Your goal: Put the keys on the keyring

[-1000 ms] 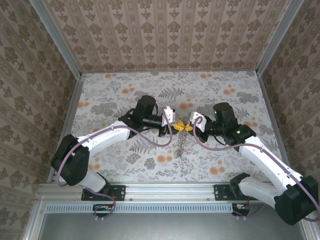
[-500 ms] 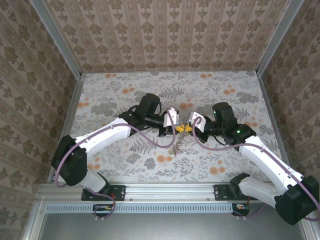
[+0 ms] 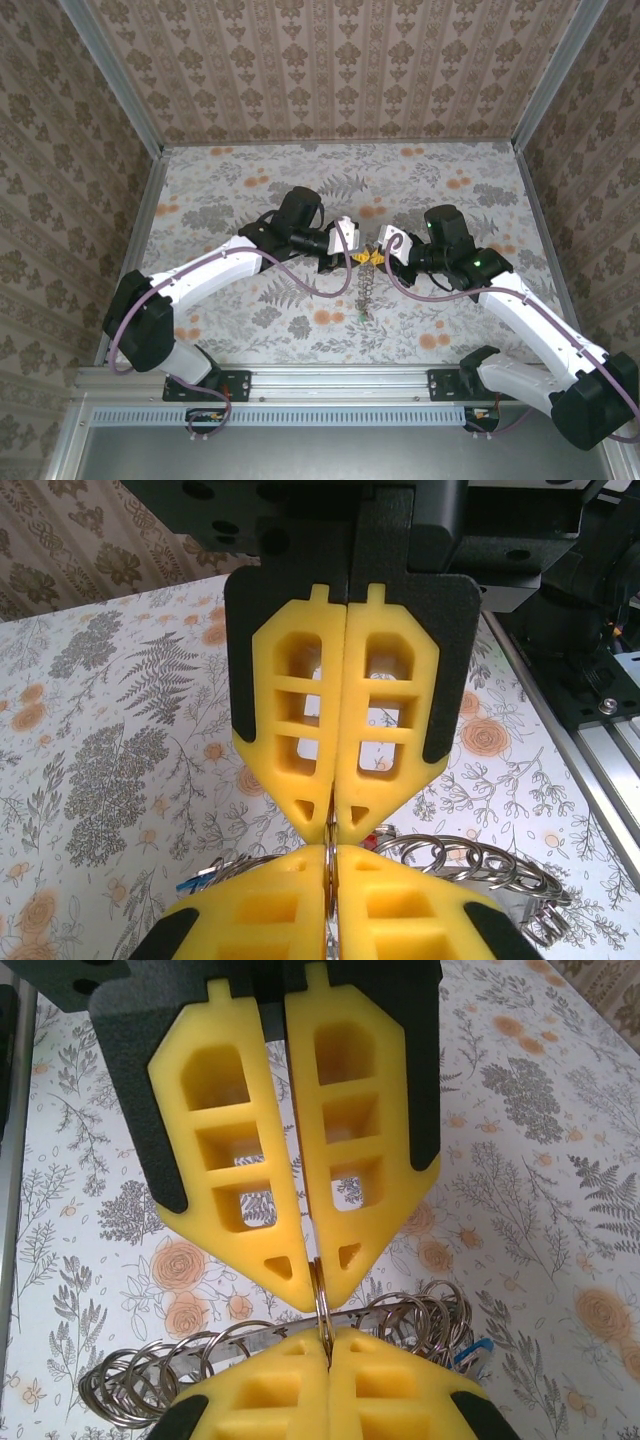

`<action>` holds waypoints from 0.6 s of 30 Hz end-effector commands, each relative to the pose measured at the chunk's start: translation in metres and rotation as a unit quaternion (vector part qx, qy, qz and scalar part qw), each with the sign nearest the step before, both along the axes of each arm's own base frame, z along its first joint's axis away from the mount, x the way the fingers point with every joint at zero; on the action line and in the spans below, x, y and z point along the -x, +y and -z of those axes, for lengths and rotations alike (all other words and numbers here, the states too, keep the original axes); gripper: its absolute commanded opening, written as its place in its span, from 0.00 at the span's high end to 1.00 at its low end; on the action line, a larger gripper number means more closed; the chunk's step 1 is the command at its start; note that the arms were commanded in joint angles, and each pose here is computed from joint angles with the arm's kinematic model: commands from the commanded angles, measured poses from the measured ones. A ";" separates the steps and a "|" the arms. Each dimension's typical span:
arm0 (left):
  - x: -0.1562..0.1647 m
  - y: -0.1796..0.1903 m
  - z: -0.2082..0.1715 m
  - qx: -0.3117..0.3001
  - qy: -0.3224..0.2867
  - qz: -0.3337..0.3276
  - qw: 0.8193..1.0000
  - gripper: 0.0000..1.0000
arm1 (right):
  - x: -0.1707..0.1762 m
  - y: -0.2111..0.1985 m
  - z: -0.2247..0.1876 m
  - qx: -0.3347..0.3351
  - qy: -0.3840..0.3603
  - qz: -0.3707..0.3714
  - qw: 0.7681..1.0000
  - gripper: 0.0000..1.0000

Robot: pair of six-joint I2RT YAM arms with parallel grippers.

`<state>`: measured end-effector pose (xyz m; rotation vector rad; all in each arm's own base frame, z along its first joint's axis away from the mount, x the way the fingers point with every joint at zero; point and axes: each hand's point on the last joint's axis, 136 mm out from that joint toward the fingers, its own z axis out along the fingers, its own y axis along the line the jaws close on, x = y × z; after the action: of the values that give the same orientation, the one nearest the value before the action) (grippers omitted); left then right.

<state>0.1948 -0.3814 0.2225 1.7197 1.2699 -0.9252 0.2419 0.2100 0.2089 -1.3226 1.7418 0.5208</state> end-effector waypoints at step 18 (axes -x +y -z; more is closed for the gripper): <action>0.002 -0.004 -0.006 0.000 -0.002 0.014 1.000 1.00 | -0.003 0.006 -0.026 -0.025 -0.037 -0.009 0.999 1.00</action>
<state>0.1954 -0.3806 0.2159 1.7372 1.2963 -0.9213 0.2419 0.2101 0.2090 -1.3227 1.7410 0.5216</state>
